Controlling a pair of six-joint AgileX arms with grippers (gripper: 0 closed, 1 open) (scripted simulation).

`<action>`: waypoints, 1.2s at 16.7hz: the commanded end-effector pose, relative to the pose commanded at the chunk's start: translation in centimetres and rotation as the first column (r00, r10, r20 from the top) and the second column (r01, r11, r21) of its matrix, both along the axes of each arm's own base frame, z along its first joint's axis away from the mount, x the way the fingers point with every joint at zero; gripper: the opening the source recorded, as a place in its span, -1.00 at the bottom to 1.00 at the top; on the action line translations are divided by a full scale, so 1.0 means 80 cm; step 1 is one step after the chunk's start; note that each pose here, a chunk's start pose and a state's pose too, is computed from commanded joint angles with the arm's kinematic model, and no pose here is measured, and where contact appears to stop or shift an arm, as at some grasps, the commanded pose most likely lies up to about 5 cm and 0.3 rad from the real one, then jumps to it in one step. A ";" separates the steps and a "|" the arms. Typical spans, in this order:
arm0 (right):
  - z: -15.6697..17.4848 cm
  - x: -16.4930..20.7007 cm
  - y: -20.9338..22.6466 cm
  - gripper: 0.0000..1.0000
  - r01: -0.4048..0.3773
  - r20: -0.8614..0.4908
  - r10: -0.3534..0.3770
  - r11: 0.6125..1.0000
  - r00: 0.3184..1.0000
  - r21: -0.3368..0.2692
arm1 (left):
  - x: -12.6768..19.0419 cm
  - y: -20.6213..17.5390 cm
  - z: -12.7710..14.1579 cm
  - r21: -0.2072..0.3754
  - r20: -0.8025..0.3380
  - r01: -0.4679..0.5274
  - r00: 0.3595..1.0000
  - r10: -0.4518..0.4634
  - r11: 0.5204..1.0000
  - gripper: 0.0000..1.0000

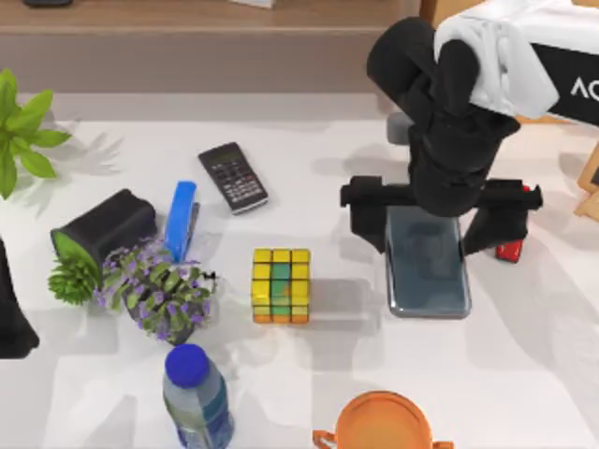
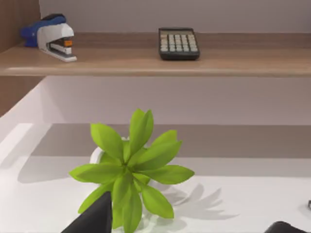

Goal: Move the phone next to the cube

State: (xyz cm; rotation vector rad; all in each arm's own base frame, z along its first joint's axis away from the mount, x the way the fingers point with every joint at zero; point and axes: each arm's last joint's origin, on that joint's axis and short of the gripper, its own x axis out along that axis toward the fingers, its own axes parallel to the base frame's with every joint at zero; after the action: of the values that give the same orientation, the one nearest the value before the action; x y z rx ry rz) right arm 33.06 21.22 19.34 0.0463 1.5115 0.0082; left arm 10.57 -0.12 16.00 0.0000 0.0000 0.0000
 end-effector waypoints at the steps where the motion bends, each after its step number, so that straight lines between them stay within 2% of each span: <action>1: 0.003 0.000 0.001 -1.00 0.001 0.010 -0.001 1.000 1.000 0.006 | 0.000 0.000 0.000 0.000 0.000 0.000 1.000 0.000 1.000 1.00; 20: 0.061 0.005 0.007 -1.00 -0.007 0.198 -0.018 0.992 0.980 0.125 | 0.000 0.000 0.000 0.000 0.000 0.000 1.000 0.000 1.000 1.00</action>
State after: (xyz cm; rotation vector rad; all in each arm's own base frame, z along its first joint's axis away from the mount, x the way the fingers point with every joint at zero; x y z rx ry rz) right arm 33.43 21.81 24.19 0.1461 1.3097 0.1008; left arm 10.57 -0.12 16.00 0.0000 0.0000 0.0000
